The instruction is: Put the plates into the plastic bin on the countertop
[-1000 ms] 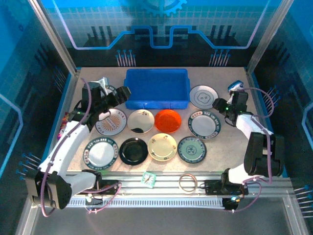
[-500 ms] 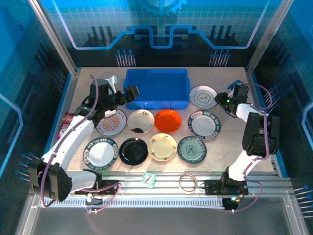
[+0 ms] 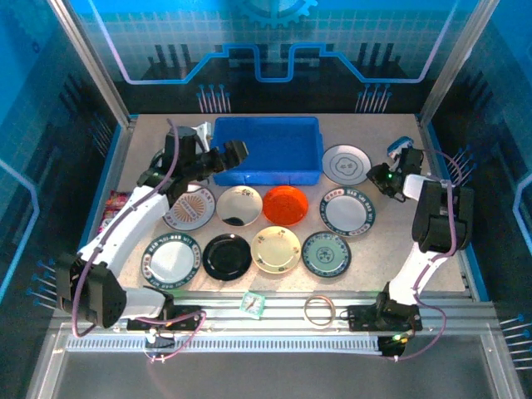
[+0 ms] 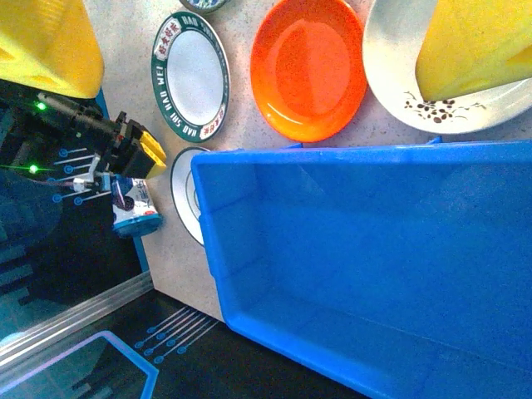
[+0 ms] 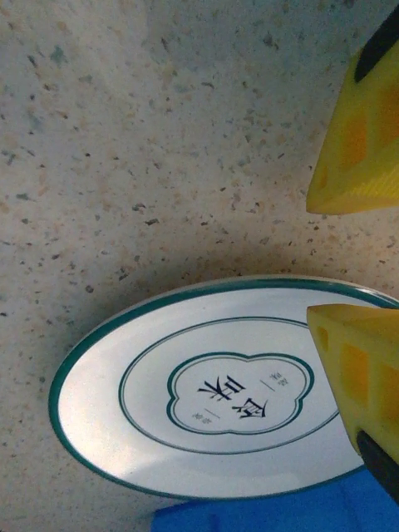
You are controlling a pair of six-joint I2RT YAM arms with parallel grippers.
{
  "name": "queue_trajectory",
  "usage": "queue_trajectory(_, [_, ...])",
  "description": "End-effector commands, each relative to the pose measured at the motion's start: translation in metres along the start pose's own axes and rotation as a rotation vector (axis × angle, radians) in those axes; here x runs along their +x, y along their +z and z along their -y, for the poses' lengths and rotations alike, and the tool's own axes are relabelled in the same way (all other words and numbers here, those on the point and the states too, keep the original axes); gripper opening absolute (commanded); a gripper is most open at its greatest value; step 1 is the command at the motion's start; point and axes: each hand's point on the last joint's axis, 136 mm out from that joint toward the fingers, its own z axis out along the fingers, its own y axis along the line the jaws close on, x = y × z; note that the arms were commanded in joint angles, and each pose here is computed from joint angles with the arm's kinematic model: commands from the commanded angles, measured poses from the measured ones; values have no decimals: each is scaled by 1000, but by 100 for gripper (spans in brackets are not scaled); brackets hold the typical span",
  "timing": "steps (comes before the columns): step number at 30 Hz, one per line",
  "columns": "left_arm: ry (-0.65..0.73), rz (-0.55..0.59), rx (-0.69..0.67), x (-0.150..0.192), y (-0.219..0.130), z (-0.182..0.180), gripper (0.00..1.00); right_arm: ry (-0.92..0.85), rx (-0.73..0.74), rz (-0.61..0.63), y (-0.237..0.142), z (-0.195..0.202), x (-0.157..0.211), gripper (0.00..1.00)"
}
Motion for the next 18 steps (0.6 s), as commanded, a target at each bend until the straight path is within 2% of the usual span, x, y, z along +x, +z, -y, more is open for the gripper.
queue_trajectory(1, [7, 0, 51, -6, 5, 17, 98, 39, -22, -25, 7, -2, -4, 34])
queue_trajectory(7, [2, -12, 56, -3, 14, 19, 98, 80, -45, -61, 23, -1, -3, 32])
queue_trajectory(10, [3, -16, 56, -2, 18, 18, 98, 96, -61, -71, 29, -1, -1, 27])
queue_trajectory(18, [-8, -31, 49, 3, 27, 13, 97, 103, -65, -93, 40, -3, 3, 28])
